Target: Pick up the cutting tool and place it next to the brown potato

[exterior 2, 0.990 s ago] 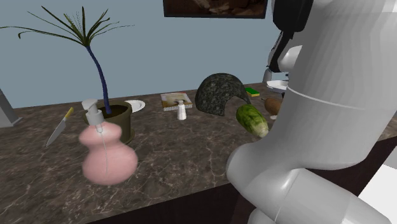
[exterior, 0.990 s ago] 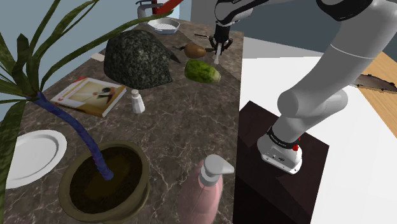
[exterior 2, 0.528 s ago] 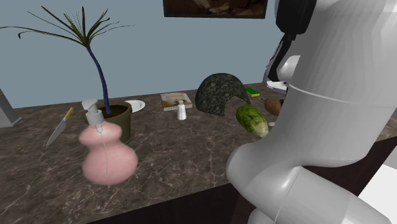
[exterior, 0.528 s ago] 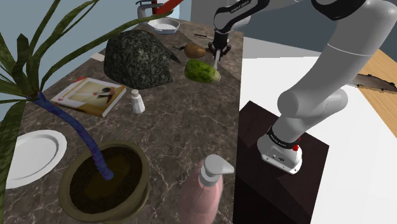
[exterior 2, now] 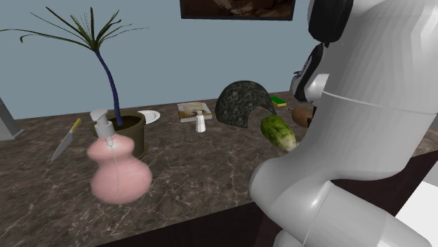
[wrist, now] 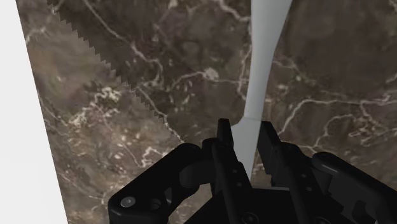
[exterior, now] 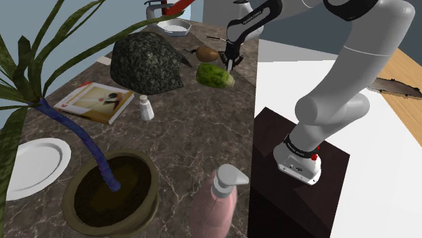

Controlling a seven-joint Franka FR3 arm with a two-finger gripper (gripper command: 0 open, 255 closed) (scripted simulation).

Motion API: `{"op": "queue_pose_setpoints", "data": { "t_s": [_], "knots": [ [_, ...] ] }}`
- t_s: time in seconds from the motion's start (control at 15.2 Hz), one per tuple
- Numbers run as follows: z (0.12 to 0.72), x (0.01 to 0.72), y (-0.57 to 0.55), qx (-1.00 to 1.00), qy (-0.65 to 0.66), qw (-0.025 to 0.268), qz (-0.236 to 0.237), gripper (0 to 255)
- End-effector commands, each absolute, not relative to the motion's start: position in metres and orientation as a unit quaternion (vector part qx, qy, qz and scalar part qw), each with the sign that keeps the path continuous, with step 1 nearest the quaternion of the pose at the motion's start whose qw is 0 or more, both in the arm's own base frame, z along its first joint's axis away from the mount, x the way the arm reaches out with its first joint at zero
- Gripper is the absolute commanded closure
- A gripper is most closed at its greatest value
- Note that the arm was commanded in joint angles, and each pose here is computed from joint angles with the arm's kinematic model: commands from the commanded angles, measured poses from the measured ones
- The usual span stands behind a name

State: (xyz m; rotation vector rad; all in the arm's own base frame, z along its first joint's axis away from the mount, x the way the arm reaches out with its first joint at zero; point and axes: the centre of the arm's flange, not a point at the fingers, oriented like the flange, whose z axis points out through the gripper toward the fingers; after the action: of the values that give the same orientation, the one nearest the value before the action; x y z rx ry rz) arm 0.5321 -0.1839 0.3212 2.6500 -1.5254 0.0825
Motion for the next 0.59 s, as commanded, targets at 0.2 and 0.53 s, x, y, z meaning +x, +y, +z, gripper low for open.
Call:
{"op": "queue_pose_setpoints", "data": {
  "t_s": [0.2, 0.53],
  "knots": [
    [0.3145, 0.5317, -0.1835, 0.866, -0.498, 0.041, 0.027, 255],
    [0.3145, 0.5317, -0.1835, 0.866, -0.498, 0.041, 0.027, 0]
  ]
}}
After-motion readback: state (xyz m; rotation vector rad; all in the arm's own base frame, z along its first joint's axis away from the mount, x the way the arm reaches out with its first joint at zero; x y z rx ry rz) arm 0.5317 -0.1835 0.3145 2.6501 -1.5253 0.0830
